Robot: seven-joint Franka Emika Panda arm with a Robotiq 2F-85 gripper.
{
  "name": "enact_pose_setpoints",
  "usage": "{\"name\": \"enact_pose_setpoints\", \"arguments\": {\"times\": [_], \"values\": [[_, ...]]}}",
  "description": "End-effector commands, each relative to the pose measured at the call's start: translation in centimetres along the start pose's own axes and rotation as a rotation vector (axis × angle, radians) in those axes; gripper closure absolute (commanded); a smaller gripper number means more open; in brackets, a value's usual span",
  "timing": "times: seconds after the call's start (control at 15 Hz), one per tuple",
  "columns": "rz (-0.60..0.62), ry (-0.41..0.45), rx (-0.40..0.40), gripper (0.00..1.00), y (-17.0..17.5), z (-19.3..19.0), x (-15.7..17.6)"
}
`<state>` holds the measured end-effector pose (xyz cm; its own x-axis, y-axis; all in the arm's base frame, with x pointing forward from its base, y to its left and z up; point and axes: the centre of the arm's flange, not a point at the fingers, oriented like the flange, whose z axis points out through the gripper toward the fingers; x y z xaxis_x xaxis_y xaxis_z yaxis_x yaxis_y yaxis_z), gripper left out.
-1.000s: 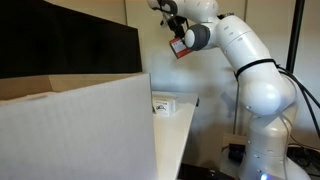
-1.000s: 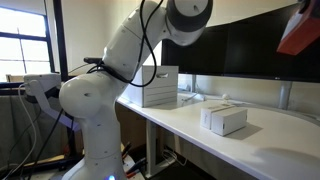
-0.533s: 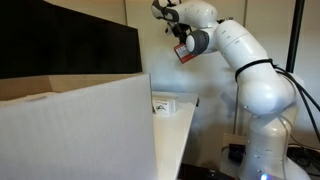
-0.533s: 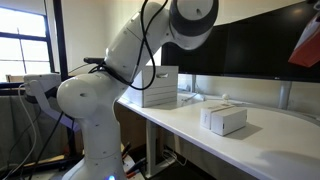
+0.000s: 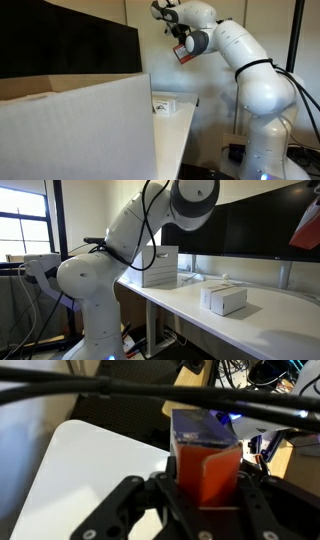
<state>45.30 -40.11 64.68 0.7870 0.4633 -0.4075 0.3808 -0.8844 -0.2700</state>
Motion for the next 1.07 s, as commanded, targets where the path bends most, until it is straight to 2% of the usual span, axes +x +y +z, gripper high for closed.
{"name": "enact_pose_setpoints", "arguments": {"times": [0.0,0.47,0.67,1.0], "values": [[0.085,0.096,-0.12,0.86,-0.1,1.1,-0.3],[0.211,0.202,-0.466,0.86,1.2,1.1,-1.5],[0.249,0.257,-0.518,0.86,2.4,2.0,-1.9],[0.261,0.271,-0.5,0.86,4.8,2.8,-1.7]]}}
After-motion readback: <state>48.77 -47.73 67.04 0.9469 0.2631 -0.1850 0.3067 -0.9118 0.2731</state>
